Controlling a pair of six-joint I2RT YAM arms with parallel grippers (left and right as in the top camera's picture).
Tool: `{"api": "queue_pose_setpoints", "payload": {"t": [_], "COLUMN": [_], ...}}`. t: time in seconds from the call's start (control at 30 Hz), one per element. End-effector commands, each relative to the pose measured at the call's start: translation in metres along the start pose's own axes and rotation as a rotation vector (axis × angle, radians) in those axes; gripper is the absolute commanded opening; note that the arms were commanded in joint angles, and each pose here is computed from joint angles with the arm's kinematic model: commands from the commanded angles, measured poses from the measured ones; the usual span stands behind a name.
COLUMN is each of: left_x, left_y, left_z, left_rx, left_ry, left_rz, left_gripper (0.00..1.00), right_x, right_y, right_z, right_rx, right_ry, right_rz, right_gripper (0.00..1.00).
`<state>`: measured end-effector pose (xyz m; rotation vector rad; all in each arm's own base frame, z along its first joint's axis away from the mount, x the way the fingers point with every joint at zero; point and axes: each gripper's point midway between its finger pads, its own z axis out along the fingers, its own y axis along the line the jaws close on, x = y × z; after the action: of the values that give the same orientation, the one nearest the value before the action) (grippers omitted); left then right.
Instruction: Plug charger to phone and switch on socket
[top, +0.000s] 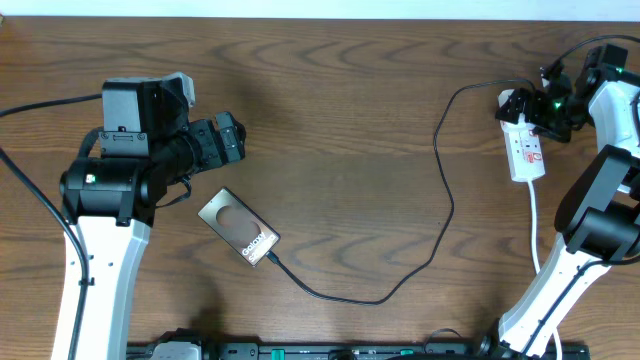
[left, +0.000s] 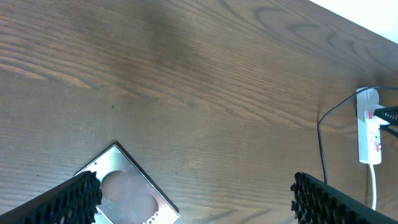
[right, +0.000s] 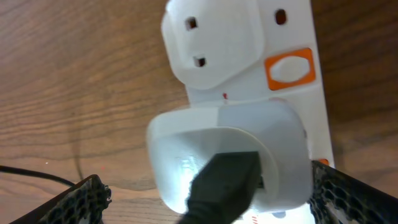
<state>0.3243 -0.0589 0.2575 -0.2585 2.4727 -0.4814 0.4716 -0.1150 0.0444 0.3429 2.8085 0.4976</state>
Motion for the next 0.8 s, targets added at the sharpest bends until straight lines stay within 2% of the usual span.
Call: {"api": "queue_pose_setpoints", "payload": {"t": [0.0,0.77], "left_x": [-0.005,-0.005], "left_y": [-0.001,-0.001], "left_z": [-0.002,-0.001], "left_rx": [-0.009,-0.009], "left_ry": [-0.012,-0.01], "left_rz": [0.023,0.022], "left_gripper": [0.97,0.97], "right_x": [0.003,0.007], "right_y": [-0.002,0.018], "right_z": [0.009,0.008], "right_rx": [0.003,-0.112], "right_ry": [0.026,0.038], "right_rz": [0.027,0.021], "right_gripper": [0.99,0.99]}}
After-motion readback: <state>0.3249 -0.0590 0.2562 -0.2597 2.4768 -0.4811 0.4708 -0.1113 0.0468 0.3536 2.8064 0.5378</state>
